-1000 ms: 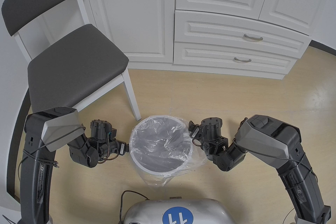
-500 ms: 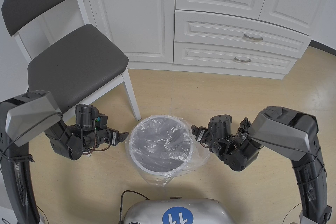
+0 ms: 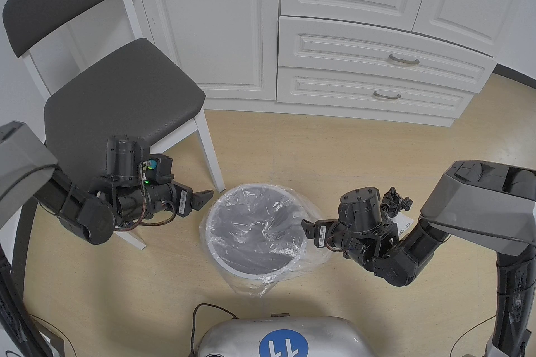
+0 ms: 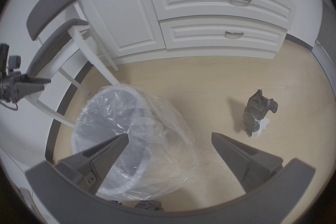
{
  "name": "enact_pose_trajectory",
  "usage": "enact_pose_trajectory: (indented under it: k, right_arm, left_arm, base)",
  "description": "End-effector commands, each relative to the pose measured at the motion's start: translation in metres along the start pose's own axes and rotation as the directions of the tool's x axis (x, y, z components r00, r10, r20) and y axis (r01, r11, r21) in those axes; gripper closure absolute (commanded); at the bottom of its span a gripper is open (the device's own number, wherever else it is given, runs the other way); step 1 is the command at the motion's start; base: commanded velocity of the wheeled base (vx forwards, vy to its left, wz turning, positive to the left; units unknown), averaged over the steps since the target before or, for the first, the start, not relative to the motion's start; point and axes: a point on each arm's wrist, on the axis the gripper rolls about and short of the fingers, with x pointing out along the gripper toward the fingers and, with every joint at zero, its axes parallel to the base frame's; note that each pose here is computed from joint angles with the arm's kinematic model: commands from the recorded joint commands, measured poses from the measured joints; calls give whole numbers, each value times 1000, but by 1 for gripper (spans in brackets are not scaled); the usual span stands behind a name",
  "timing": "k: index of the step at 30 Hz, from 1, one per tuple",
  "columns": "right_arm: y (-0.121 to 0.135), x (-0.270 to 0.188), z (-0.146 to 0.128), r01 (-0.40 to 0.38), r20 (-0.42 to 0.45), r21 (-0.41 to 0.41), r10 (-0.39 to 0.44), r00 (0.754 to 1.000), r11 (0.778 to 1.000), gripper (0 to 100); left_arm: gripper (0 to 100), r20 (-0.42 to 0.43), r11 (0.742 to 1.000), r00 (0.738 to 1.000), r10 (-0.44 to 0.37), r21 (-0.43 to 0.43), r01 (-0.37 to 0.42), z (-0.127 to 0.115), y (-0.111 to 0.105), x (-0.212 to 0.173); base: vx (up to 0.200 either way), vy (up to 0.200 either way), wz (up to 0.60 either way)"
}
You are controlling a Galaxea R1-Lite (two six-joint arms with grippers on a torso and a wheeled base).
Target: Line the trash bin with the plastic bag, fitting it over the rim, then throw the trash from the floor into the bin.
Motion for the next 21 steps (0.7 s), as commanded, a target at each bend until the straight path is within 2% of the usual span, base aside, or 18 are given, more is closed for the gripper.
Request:
enact_pose_trajectory:
  k: [1, 2, 5, 6, 7, 8, 10, 11, 18, 21]
  right_arm:
    - [8, -15, 3, -19, 7, -18, 19, 1000, 1000, 0]
    - [8, -15, 3, -18, 4, -19, 18, 1000, 1000, 0]
    - [8, -15, 3, -19, 7, -18, 19, 1000, 1000, 0]
    - [9, -14, 5, -21, 14, -17, 22, 1000, 1000, 0]
    - [9, -14, 6, -22, 15, -17, 22, 1000, 1000, 0]
    - [13, -10, 9, -29, 31, -12, 29, 999, 1000, 0]
    - [14, -10, 10, -32, 35, -11, 32, 999, 999, 0]
    - [20, -11, 9, -47, 37, -14, 47, 998, 999, 0]
    - [40, -15, 10, -90, 63, 2, 90, 994, 996, 0]
    - [53, -18, 11, -91, 87, 58, 86, 992, 994, 0]
  left_arm:
    - [0, 113, 999, 994, 6, 45, -11, 74, -24, -43]
    - [0, 86, 999, 996, 38, 32, -41, 77, -21, -50]
    - [0, 70, 999, 996, 46, 22, -47, 71, -18, -50]
    - [0, 58, 996, 994, 91, -21, -90, 60, -1, -51]
    - [0, 64, 995, 993, 98, -28, -96, 59, 1, -51]
    - [0, 112, 990, 986, 124, -80, -116, 60, 10, -51]
    - [0, 129, 987, 983, 132, -105, -119, 60, 13, -50]
    - [0, 158, 983, 978, 137, -146, -115, 55, 19, -49]
    - [0, 206, 988, 973, 104, -129, -79, 59, 17, -46]
    - [0, 203, 992, 976, 82, -112, -60, 60, 8, -44]
  base:
    - [0, 0, 0]
    - [0, 0, 0]
    - [0, 0, 0]
    - [0, 0, 0]
    - [0, 0, 0]
    - [0, 0, 0]
    - [0, 0, 0]
    - [0, 0, 0]
    - [0, 0, 0]
    - [0, 0, 0]
